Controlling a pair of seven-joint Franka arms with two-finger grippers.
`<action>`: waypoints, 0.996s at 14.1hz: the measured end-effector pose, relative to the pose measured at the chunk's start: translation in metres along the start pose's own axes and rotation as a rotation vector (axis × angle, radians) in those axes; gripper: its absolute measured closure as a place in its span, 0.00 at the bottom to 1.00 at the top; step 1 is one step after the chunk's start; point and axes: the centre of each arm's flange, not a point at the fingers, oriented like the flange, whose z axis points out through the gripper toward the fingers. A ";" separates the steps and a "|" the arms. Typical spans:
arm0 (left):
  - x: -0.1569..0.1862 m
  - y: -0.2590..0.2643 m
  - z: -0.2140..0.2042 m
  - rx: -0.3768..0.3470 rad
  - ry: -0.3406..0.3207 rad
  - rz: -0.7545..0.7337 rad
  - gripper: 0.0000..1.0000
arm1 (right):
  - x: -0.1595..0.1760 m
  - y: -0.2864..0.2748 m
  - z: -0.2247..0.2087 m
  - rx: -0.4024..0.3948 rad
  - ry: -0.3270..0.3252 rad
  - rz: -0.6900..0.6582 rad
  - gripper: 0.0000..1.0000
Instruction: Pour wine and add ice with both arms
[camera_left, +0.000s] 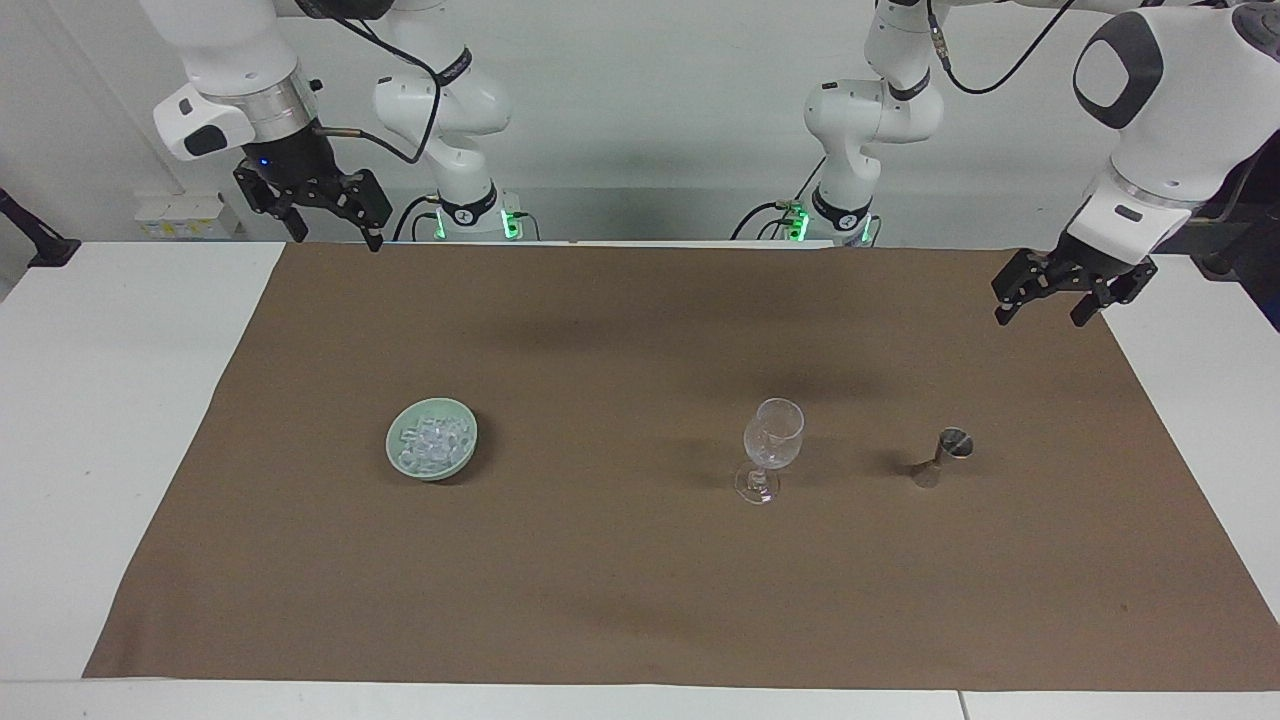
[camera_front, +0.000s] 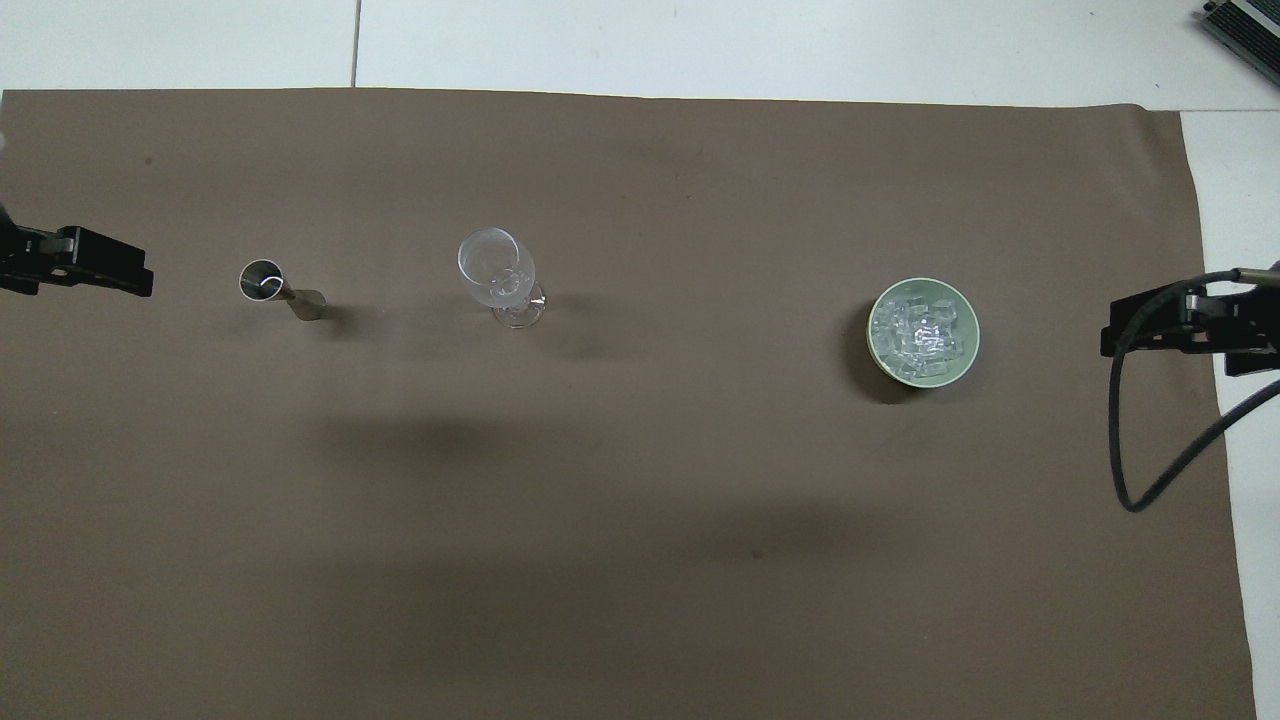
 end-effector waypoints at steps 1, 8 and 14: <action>-0.001 0.002 0.001 0.000 -0.008 -0.002 0.00 | 0.000 0.000 0.000 0.000 0.000 0.000 0.00; -0.001 -0.002 0.011 0.000 -0.035 -0.011 0.00 | 0.000 0.000 0.000 0.000 0.000 0.000 0.00; 0.007 -0.005 0.030 0.001 -0.065 0.056 0.00 | 0.000 0.000 0.000 0.000 0.000 0.000 0.00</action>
